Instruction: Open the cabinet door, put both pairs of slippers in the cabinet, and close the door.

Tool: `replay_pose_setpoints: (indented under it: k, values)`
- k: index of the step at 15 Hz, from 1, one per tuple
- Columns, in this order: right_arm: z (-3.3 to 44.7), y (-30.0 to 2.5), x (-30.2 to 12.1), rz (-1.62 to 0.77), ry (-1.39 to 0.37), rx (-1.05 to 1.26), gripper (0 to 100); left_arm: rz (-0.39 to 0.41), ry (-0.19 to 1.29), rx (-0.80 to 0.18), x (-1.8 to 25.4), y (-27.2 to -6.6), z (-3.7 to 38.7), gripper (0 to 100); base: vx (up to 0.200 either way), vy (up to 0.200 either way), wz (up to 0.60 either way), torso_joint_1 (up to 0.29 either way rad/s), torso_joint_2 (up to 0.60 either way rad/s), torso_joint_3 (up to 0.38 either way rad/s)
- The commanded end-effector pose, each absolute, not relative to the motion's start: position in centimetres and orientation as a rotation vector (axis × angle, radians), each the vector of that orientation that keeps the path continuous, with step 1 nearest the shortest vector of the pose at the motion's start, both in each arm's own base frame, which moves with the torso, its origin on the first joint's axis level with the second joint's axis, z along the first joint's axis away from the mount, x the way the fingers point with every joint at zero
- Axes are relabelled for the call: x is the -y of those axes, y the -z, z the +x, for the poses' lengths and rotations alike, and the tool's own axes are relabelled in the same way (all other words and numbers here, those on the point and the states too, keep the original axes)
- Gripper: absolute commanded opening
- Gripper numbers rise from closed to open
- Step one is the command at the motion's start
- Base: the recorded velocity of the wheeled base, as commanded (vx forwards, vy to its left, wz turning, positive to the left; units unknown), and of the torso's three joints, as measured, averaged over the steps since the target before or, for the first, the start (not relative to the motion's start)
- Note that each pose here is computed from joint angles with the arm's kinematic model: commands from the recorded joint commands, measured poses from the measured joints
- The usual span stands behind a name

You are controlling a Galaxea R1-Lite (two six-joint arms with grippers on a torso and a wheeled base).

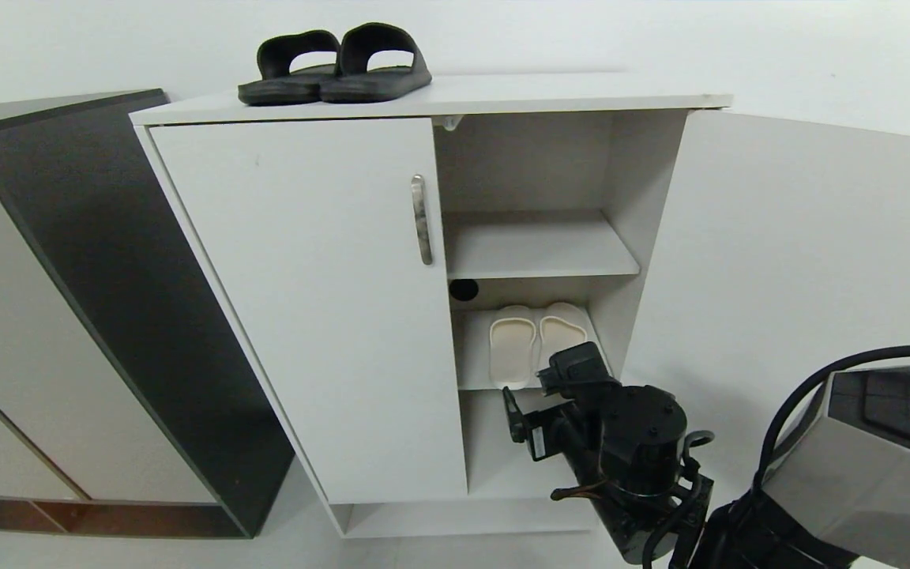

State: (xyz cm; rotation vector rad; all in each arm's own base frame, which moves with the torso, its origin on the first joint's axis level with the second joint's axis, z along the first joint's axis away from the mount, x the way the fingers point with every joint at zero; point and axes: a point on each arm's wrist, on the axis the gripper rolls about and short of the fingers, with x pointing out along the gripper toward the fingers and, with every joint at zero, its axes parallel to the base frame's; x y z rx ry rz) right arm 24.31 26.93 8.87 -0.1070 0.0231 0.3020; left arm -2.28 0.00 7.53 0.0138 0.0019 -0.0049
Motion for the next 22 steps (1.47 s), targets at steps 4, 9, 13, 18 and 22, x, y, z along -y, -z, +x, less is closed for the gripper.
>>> replay_pose_setpoints:
  k: [4, 9, 13, 18, 22]
  values:
    - [24.2, -8.8, -26.8, -0.108, -0.302, -0.024, 100, 0.012, 0.005, -0.002, 0.0, -7.5, -2.3, 0, 0.0, 0.0, 0.0, 0.0, 0.0, 0.0]
    - [24.3, -8.6, -26.5, -0.106, -0.294, -0.031, 100, 0.012, 0.006, -0.003, 0.0, -7.5, -2.3, 0, 0.0, 0.12, 0.0, 0.0, 0.0, 0.002]
    - [24.3, -8.5, -26.1, -0.107, -0.29, -0.033, 100, 0.012, 0.006, -0.003, 0.0, -7.5, -2.3, 0, 0.0, 0.2, 0.0, 0.005, 0.0, 0.002]
    - [24.5, -7.9, -25.5, -0.129, -0.311, -0.053, 100, 0.012, 0.006, -0.005, 0.0, -7.5, -2.3, 0, 0.0, 0.2, 0.0, 0.001, 0.0, 0.0]
    - [24.2, -7.8, -25.3, -0.121, -0.347, -0.044, 100, 0.012, 0.008, -0.005, 0.0, -7.5, -2.3, 0, 0.0, 0.2, 0.0, 0.002, 0.0, 0.0]
